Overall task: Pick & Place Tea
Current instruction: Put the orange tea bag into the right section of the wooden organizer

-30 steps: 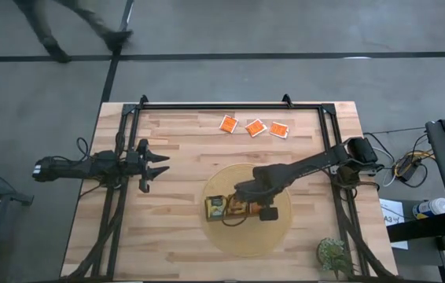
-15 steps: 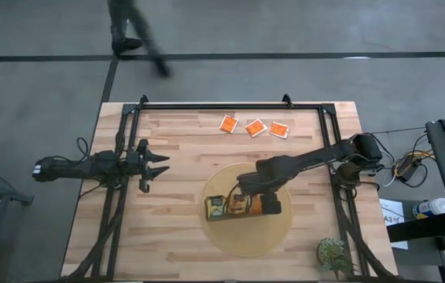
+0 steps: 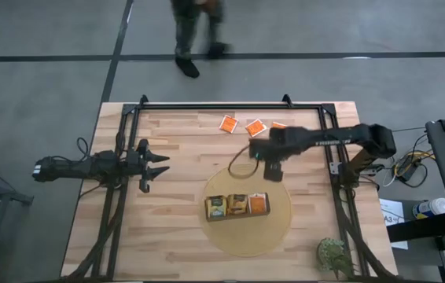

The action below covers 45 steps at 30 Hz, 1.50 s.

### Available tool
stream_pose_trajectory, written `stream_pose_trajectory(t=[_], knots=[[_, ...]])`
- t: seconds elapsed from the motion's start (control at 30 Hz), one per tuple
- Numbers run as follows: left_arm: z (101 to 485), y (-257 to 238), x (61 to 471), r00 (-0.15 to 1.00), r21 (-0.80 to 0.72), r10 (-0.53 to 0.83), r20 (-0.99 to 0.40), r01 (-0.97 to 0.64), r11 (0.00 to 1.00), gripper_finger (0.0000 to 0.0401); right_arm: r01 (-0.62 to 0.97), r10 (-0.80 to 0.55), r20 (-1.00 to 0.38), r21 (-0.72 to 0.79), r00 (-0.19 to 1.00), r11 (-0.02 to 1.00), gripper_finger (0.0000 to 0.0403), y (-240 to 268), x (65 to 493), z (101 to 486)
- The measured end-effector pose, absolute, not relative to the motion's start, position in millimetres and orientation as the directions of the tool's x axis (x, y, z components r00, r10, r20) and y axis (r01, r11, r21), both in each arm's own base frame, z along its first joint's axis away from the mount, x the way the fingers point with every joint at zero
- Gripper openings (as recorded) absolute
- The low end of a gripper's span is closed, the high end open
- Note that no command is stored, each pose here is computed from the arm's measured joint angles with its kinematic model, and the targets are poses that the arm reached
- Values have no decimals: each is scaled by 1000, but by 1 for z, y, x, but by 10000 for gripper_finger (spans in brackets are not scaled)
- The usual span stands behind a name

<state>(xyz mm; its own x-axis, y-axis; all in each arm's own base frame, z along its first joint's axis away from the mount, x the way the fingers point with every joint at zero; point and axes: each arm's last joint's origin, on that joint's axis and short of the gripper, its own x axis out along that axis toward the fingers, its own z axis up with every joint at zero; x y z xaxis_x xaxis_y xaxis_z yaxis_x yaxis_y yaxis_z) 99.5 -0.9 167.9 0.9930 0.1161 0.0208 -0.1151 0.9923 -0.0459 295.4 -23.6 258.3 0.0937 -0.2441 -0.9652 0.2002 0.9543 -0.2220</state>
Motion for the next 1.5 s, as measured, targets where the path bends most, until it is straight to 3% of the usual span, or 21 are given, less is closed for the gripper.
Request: stream_pose_trajectory(t=[0.3, 0.43, 0.6, 0.9, 1.23, 1.5], knots=[[168, -1, 100, 993, -45, 116, 20, -115, 992, 153, 372, -266, -961, -222, 71, 901, 194, -100, 247, 221], [168, -1, 100, 993, -45, 116, 19, -115, 992, 153, 309, -258, -960, -215, 106, 926, 190, -114, 229, 202], [168, -1, 100, 993, -45, 116, 19, -115, 992, 153, 260, -269, -962, -247, 49, 933, 183, -120, 215, 190], [168, -1, 100, 993, -45, 116, 16, -115, 992, 153, 319, -328, -942, -290, 71, 902, 173, -140, 208, 183], [167, -1, 100, 993, -45, 116, 16, -115, 992, 153, 426, -235, -959, -149, 158, 893, 171, -175, 198, 173], [167, -1, 100, 993, -45, 116, 16, -115, 992, 153, 468, -188, -976, -116, 112, 876, 171, -195, 199, 150]])
